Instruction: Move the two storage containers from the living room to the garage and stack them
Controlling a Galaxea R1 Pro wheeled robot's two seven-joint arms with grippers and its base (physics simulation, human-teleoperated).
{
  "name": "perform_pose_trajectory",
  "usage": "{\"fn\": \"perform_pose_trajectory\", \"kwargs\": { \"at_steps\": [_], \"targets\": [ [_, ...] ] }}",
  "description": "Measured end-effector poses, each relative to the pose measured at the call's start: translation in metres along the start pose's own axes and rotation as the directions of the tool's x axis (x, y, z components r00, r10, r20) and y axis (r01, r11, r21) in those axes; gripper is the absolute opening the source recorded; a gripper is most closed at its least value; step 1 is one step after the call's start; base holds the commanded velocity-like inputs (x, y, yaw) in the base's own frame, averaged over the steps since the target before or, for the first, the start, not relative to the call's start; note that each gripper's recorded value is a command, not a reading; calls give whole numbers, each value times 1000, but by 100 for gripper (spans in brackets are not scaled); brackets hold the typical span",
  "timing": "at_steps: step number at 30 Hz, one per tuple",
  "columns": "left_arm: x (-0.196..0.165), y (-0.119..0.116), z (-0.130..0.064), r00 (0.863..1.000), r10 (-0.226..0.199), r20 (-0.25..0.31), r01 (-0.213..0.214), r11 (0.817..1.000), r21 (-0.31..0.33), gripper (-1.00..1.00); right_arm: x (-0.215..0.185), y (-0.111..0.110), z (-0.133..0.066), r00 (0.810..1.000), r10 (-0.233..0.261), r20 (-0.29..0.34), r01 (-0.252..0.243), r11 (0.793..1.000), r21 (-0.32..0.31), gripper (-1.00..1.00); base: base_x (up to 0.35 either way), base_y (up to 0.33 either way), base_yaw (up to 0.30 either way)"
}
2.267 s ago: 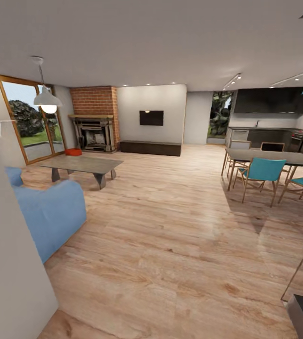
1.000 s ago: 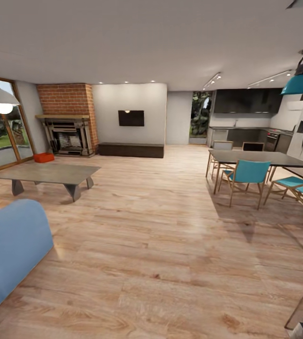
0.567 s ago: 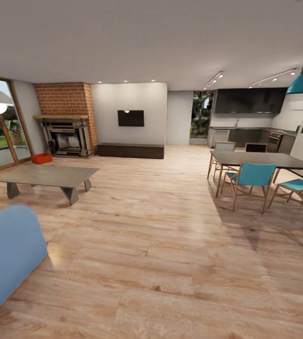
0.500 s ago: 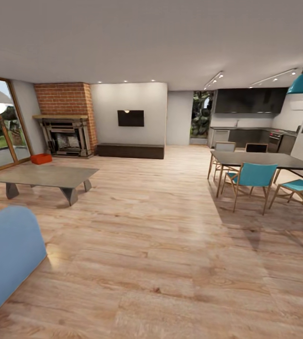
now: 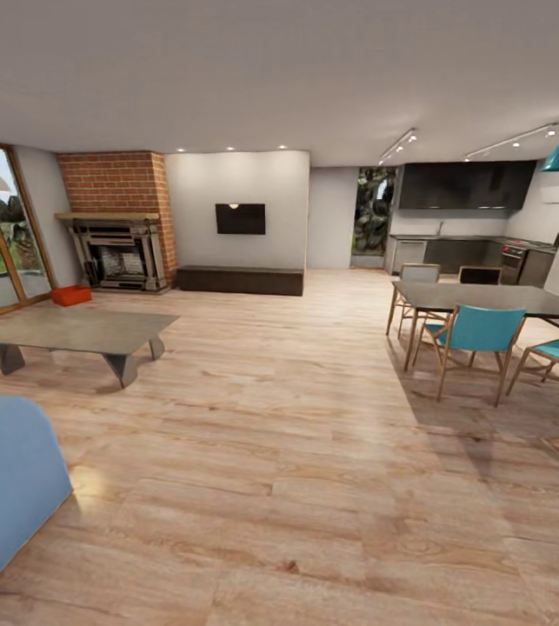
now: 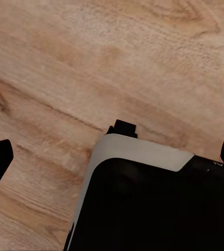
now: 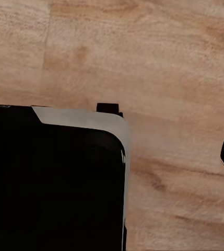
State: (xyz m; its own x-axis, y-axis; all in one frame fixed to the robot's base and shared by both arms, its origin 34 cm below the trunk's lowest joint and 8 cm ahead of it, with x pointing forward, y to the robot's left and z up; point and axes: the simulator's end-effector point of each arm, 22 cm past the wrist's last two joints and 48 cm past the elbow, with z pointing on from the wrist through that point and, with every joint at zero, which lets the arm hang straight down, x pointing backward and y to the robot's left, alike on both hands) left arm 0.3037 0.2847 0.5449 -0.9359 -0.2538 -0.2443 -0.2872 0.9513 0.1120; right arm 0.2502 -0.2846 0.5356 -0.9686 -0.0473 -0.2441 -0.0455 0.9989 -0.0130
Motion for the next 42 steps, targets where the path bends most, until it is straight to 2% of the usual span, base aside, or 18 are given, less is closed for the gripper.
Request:
{"fn": "perform_pose_trajectory", "kwargs": {
  "at_steps": [42],
  "targets": [
    [0, -1, 0, 1000, 0, 1, 0, 1000, 1, 100, 0, 0, 0, 1000, 0, 0, 0, 1000, 0, 100, 323, 0, 0]
  ]
}}
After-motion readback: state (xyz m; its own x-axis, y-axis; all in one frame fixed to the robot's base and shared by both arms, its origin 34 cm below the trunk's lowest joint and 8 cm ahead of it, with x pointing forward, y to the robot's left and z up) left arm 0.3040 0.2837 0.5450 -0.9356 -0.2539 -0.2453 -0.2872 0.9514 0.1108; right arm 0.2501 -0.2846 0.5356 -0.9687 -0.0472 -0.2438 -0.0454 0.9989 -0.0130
